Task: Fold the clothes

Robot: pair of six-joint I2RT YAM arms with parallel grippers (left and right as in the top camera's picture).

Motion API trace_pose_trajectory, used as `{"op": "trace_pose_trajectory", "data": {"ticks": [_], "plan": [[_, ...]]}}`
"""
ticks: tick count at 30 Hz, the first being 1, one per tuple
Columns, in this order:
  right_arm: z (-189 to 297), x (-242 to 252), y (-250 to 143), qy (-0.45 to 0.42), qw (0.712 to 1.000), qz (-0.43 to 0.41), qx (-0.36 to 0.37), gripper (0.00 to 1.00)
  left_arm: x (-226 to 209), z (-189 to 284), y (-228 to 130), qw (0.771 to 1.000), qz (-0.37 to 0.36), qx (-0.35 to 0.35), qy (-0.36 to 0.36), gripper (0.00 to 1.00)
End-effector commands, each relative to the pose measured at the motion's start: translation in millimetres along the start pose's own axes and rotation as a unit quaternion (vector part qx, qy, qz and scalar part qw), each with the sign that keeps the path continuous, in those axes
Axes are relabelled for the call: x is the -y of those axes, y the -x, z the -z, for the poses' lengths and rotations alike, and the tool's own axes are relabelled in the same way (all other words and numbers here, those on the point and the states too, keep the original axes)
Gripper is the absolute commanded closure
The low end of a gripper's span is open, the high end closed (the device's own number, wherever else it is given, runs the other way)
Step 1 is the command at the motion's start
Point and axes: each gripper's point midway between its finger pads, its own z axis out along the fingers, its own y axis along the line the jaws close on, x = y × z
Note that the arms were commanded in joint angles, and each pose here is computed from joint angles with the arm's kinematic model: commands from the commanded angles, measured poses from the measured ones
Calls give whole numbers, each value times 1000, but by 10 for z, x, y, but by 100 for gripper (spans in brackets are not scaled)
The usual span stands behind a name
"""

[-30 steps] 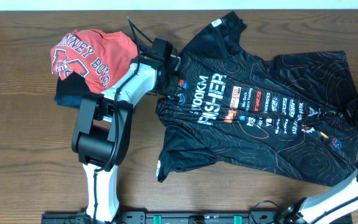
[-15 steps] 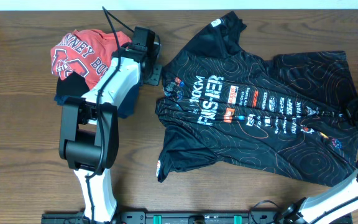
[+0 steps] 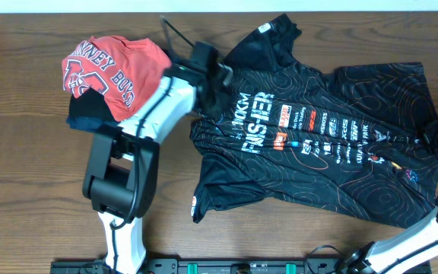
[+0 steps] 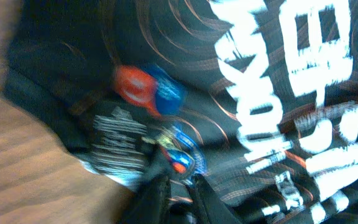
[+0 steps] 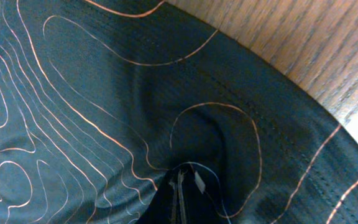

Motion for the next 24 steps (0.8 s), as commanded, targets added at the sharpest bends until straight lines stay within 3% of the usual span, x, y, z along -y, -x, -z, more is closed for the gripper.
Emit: {"op": "trace_pose_trajectory", "data": {"ticks": [1, 7, 15, 20, 24], "plan": [[-192, 186, -217, -29, 999, -16, -37, 99, -123, -93, -232, 999, -7, -33, 30, 89], [-192, 187, -220, -29, 999, -16, -37, 98, -519, -147, -468, 995, 19, -62, 73, 90], [-197, 99, -197, -5, 999, -5, -36, 94, -1042, 80, -276, 993, 74, -18, 90, 89], [-110, -130, -105, 57, 997, 51, -29, 75, -918, 358, -64, 995, 73, 20, 58, 69], [170, -378, 88, 90, 991, 98, 4, 76, -723, 594, 77, 996, 54, 49, 49, 63]]}}
